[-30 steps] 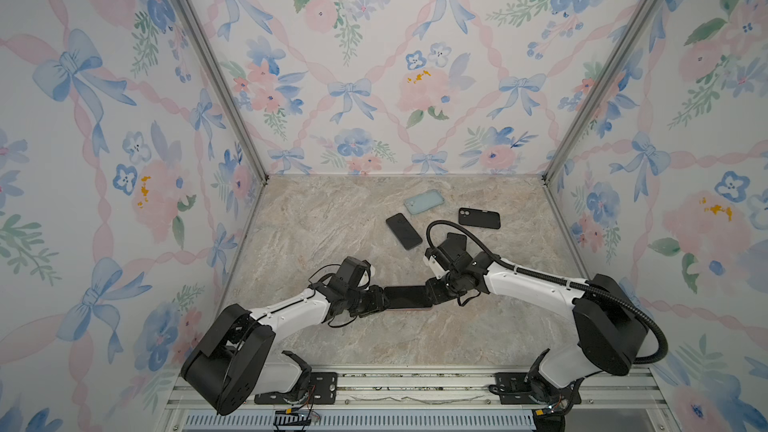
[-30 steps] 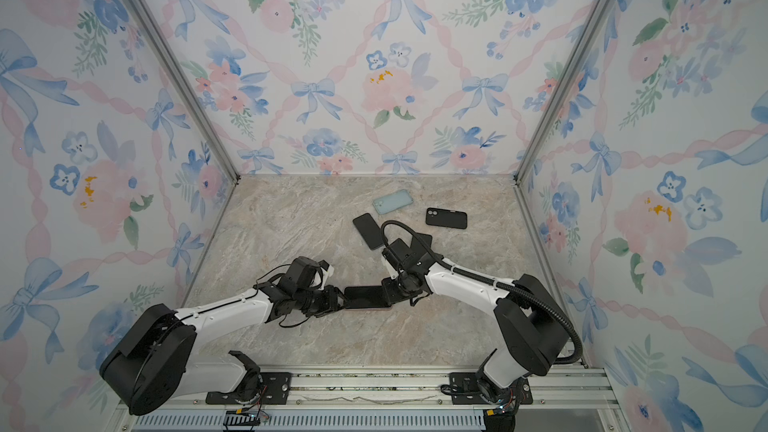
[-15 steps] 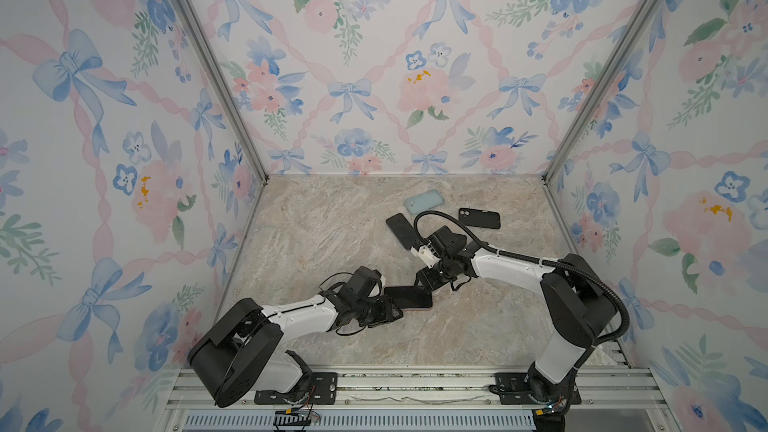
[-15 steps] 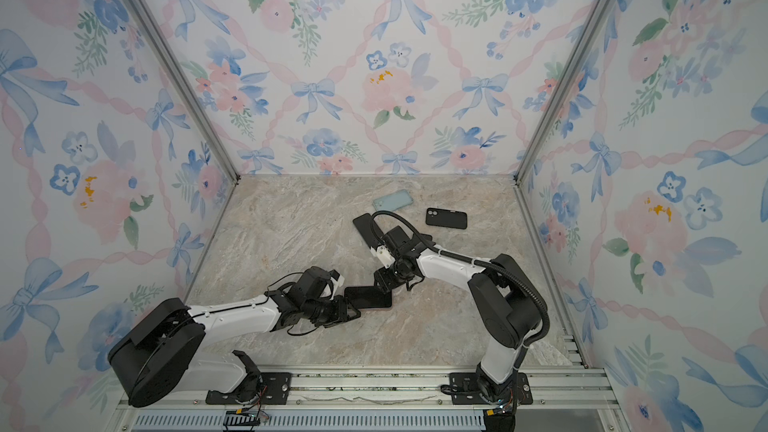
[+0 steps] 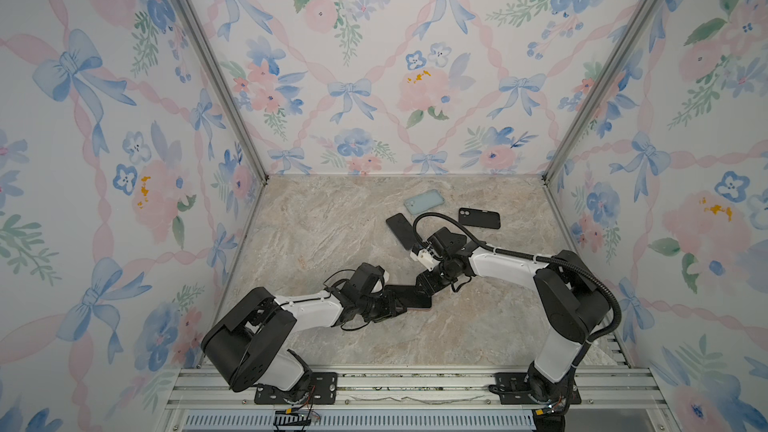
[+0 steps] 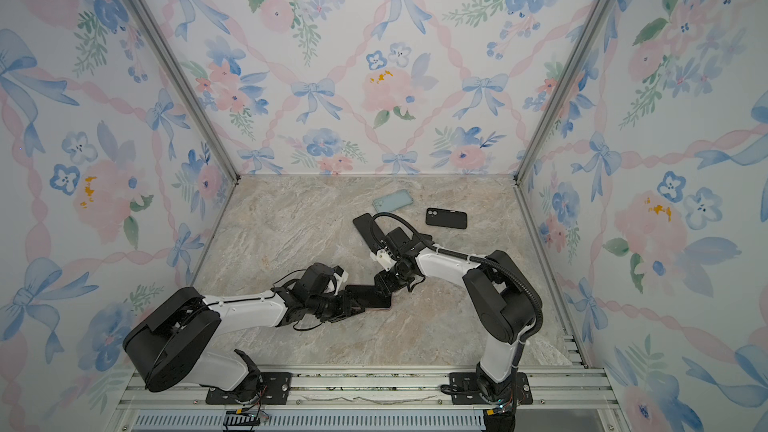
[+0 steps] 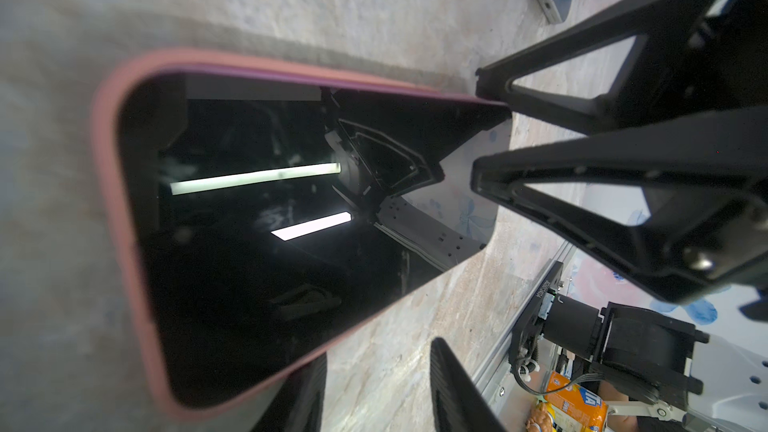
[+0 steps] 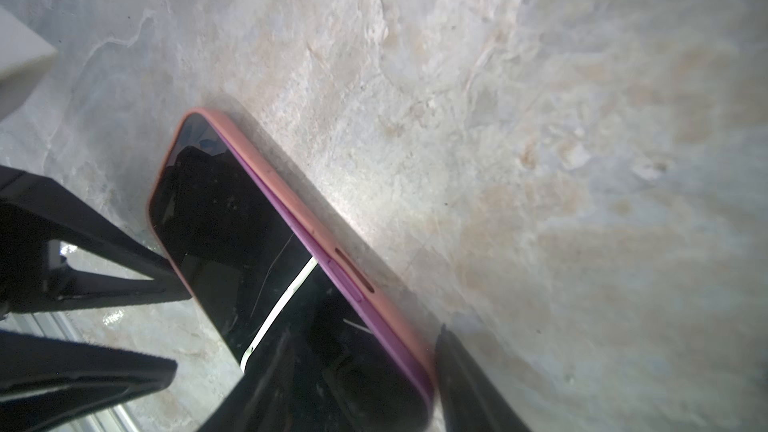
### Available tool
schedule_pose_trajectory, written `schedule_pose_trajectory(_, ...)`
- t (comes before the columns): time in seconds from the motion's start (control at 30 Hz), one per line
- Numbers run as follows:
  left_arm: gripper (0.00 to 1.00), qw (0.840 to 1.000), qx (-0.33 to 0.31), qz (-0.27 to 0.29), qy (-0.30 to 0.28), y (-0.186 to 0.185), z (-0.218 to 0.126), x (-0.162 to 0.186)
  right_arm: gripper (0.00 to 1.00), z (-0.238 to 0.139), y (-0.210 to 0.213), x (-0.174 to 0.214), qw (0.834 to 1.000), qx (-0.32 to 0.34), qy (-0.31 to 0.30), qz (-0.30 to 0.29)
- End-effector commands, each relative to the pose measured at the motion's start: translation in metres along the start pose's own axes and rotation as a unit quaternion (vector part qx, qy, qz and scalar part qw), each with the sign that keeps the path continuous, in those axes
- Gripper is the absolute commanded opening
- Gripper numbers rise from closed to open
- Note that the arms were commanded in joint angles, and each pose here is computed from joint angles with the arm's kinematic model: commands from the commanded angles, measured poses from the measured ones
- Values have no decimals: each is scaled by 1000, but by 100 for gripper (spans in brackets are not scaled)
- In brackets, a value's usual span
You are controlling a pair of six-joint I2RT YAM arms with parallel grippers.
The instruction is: Put the phone into the phone case
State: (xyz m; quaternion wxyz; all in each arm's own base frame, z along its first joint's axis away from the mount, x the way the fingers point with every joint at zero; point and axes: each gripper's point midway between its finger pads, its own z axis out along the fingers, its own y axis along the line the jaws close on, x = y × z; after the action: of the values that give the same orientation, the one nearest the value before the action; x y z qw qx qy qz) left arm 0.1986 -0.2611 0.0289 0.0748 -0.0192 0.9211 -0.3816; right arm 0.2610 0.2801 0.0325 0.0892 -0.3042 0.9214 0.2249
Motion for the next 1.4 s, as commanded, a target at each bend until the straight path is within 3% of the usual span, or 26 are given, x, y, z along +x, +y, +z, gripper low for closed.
schedule_pose_trajectory(0.0,43,998,-48,-30,-8,28,1,-4,56,-1,10,16,999,-22,21,9)
schedule_pose_trajectory(0.33,39,998,-44,-30,-29,26,-3,-32,52,-5,27,33,999,-36,26,19)
schedule_pose_trajectory(0.83,29,999,-40,-12,-10,22,10,-52,51,2,49,43,998,-36,15,46)
schedule_pose_trajectory(1.0,28,999,-49,-21,1,24,3,-44,53,-13,36,36,991,14,-27,131)
schedule_pose_trajectory(1.17,33,998,-38,-41,9,10,-7,-29,55,-26,34,36,968,21,-75,238)
schedule_pose_trajectory(1.37,33,996,-57,-60,35,5,-9,-7,56,-30,39,35,955,23,-90,281)
